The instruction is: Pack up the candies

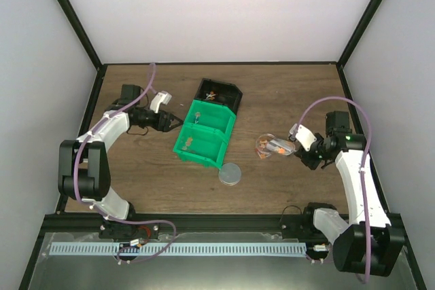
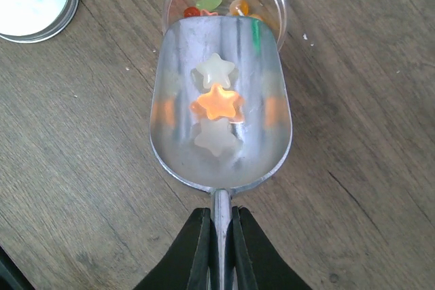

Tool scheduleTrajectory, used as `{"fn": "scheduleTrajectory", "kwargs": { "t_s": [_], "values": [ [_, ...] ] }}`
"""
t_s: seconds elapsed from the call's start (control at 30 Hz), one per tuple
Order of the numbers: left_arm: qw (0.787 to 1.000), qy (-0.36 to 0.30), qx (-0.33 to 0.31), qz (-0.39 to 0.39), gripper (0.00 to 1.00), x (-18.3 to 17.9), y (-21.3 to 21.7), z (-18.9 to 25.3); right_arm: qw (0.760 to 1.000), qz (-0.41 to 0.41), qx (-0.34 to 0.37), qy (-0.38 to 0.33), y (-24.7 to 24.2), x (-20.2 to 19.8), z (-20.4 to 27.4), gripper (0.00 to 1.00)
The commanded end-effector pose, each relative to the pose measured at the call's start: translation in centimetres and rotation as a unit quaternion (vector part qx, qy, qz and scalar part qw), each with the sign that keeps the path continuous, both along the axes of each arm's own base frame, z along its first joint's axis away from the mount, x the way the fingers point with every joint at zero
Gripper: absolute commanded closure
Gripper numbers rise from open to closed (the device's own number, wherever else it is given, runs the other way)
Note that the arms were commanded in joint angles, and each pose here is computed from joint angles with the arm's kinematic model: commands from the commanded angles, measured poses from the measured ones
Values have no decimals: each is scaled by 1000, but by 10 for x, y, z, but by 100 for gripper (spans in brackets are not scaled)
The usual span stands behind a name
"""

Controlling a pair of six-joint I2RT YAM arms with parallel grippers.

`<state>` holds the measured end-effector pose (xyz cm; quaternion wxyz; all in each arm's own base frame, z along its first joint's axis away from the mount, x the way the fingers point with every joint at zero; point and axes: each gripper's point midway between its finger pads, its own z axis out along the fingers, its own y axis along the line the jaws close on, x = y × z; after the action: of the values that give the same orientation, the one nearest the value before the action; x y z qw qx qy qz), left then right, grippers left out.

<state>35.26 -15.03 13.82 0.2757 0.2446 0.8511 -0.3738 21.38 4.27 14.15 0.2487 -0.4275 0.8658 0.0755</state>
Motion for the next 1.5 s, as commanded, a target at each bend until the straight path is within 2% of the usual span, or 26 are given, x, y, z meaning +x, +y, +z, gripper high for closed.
{"fn": "scheduleTrajectory", "kwargs": {
  "t_s": [0.0, 0.4, 1.03, 1.23, 1.47],
  "values": [
    [1000, -16, -15, -5, 31, 0, -2, 8, 1000, 0, -10, -5, -4, 5, 15, 99],
    [1000, -12, -13, -3, 31, -1, -1, 2, 998, 26, -48, 9, -10, 2, 17, 99],
    [1000, -5, 15, 5, 32, -3, 5, -13, 997, 44, -67, 20, -4, 10, 28, 99],
    [999, -2, 43, -2, 31, -9, 8, -20, 998, 43, -44, -16, 3, 22, 51, 99],
    [997, 11, 72, -7, 31, -14, 4, -30, 993, -70, 74, -61, 20, 92, 104, 99]
  ]
}}
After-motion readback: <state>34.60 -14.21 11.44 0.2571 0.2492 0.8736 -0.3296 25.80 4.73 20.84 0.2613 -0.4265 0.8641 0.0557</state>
